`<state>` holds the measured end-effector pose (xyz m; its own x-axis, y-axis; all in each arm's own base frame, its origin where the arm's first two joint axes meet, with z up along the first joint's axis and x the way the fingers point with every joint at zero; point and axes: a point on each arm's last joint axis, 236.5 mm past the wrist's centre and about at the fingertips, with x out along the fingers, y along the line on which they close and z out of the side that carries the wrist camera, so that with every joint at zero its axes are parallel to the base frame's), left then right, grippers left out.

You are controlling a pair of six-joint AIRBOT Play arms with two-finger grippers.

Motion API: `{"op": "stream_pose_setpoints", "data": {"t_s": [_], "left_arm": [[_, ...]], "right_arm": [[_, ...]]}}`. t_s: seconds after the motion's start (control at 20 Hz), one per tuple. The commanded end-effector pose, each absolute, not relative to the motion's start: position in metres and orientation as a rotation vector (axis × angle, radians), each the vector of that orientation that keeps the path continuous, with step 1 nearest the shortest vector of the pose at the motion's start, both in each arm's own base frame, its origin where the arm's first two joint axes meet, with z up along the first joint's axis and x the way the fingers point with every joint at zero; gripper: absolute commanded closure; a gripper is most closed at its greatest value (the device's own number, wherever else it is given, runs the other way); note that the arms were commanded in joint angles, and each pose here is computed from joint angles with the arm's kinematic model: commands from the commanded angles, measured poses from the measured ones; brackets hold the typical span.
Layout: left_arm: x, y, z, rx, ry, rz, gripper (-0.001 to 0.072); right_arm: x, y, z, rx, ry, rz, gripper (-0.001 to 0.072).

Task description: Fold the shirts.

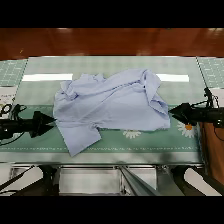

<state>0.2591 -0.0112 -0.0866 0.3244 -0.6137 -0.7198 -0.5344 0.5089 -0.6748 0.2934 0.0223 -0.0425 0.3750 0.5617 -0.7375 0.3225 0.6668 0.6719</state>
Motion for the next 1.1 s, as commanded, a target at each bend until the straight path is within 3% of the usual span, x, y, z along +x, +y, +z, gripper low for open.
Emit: {"op": "stream_pose_setpoints", "data": {"t_s": [0.0,0.1,0.15,0.2,0.25,0.35,0.65,1.05], "left_arm": [[0.277,-0.031,-0.094,-1.076,1.318,-0.097,0.0203],[0.287,-0.037,-0.094,-1.045,1.322,-0.104,0.0205],[0.292,-0.040,-0.091,-1.034,1.323,-0.115,0.0293],[0.295,-0.042,-0.086,-1.015,1.321,-0.139,0.0609],[0.300,-0.043,-0.081,-0.999,1.314,-0.160,0.0686],[0.305,-0.043,-0.072,-0.986,1.306,-0.185,0.0686],[0.310,-0.041,-0.067,-0.974,1.293,-0.197,0.0686],[0.310,-0.042,-0.067,-0.974,1.294,-0.199,0.0686]], "right_arm": [[0.292,0.024,-0.042,0.883,1.220,0.189,0.0293],[0.292,0.024,-0.042,0.882,1.222,0.190,0.0293],[0.290,0.024,-0.043,0.876,1.228,0.192,0.0293],[0.286,0.021,-0.047,0.849,1.246,0.181,0.0293],[0.279,0.014,-0.055,0.811,1.278,0.149,0.0293],[0.259,-0.004,-0.074,0.765,1.373,0.033,0.0293],[0.237,0.013,-0.086,0.837,1.456,0.049,0.0293],[0.266,0.033,-0.110,0.962,1.441,0.086,0.0294]]}}
